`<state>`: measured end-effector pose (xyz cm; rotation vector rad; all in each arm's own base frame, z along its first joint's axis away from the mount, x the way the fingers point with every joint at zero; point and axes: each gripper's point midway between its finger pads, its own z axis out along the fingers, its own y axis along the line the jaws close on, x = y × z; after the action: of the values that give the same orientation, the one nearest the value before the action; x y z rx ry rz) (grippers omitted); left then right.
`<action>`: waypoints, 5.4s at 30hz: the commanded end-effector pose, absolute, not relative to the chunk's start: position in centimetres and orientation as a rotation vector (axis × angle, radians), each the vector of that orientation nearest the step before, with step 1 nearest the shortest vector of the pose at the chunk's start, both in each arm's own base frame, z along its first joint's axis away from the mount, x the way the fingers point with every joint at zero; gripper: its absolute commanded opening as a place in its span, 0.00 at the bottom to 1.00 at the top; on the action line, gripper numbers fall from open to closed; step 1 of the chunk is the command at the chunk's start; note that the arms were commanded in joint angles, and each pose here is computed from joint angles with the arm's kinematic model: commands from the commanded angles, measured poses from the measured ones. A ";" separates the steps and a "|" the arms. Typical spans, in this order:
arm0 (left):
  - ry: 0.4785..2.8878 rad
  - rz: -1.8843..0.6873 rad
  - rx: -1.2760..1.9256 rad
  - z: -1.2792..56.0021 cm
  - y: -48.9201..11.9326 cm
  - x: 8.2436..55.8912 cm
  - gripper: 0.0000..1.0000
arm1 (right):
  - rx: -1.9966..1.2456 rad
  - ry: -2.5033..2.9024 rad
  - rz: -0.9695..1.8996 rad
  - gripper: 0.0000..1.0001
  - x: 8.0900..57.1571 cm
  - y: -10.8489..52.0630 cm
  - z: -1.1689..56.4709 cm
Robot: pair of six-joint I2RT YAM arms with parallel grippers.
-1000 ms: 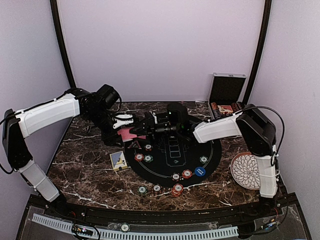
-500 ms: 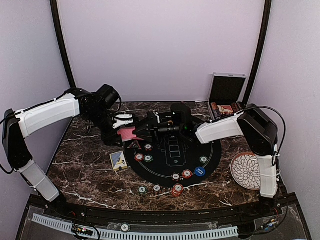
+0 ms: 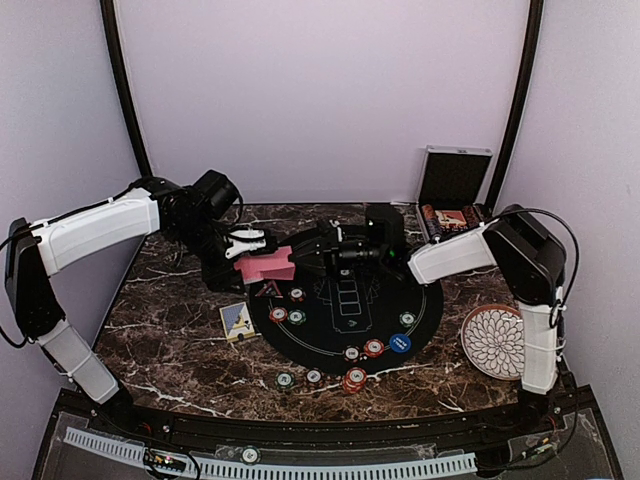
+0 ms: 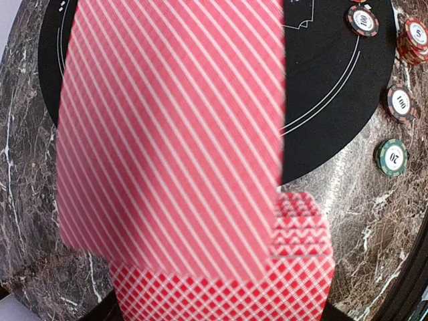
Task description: Distribute texas hold em gaming equipment
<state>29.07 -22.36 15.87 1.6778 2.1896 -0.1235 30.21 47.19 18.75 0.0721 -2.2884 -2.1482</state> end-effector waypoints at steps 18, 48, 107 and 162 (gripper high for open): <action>2.212 -0.134 1.694 15.7 -21.8 28.0 0.08 | -0.135 -2.795 -1.951 0.00 43.5 33.5 14.0; 2.223 -0.160 1.689 15.8 -22.0 27.8 0.08 | -0.102 -3.219 -1.370 0.38 52.0 30.7 8.3; 2.175 -0.199 1.616 18.1 -23.6 29.3 0.06 | 0.340 -2.317 -2.139 0.67 27.4 51.8 19.1; 2.191 -0.190 1.626 17.6 -23.1 28.8 0.03 | 0.205 -2.465 -2.063 0.55 29.3 52.8 16.9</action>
<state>28.95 -23.28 16.57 1.6362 2.2232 -0.1984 29.27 53.91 17.05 0.2082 -2.4278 -2.0961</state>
